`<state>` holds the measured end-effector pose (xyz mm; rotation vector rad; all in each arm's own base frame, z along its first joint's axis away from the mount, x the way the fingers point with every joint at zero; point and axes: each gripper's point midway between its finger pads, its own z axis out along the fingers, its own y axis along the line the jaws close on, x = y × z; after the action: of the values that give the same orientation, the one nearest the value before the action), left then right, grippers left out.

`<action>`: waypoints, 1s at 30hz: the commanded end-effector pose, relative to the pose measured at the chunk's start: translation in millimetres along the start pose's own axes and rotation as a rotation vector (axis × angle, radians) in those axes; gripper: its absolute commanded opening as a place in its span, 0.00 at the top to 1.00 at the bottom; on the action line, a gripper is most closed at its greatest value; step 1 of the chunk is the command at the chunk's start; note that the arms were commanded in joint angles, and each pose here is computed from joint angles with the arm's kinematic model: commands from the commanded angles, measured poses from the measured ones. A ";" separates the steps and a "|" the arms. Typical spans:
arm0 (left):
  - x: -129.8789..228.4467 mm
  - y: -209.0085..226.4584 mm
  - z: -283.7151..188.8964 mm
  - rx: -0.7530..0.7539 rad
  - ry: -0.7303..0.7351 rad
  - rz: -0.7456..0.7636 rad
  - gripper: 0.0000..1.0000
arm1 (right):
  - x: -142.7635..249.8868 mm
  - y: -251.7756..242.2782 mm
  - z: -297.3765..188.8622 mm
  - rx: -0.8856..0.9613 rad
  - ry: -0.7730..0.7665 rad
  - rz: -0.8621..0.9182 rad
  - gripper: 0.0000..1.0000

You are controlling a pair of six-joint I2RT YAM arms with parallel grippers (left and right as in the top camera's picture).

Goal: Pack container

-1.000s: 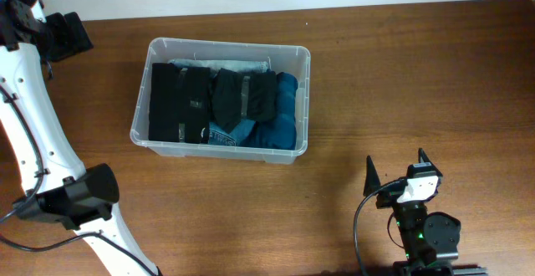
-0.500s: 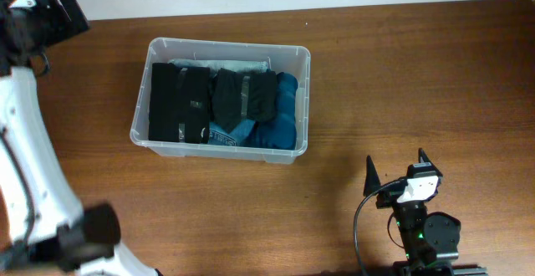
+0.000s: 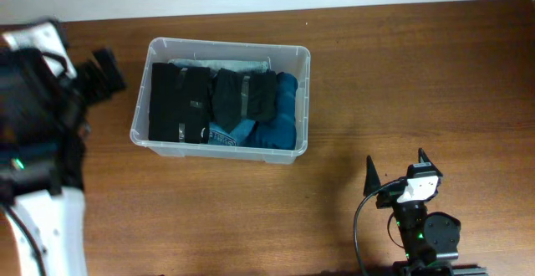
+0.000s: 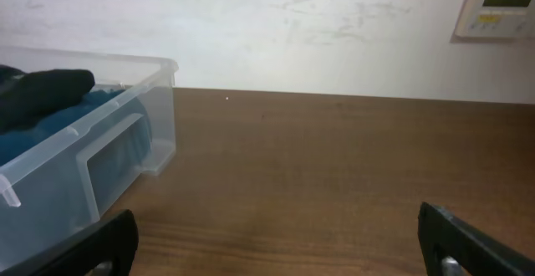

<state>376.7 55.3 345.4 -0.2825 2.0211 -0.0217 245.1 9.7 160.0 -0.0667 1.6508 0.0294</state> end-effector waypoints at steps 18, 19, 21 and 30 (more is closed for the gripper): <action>146.6 -12.5 -23.2 0.175 -0.302 0.071 0.01 | 3.0 -5.1 0.3 0.027 -0.001 0.010 0.02; 152.0 -11.5 -25.3 0.178 -0.328 0.072 0.01 | 3.0 -5.1 0.3 0.027 -0.001 0.010 0.02; 165.1 -9.4 -30.9 0.188 -0.397 0.075 0.01 | 3.0 -5.1 0.3 0.027 -0.001 0.010 0.02; 190.4 -4.9 -37.1 0.196 -0.466 0.078 0.00 | 3.0 -5.1 0.3 0.027 -0.001 0.010 0.01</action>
<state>267.0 10.0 198.2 -0.0975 1.5684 -0.0957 245.3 8.5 159.4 -0.0609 1.6491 0.0243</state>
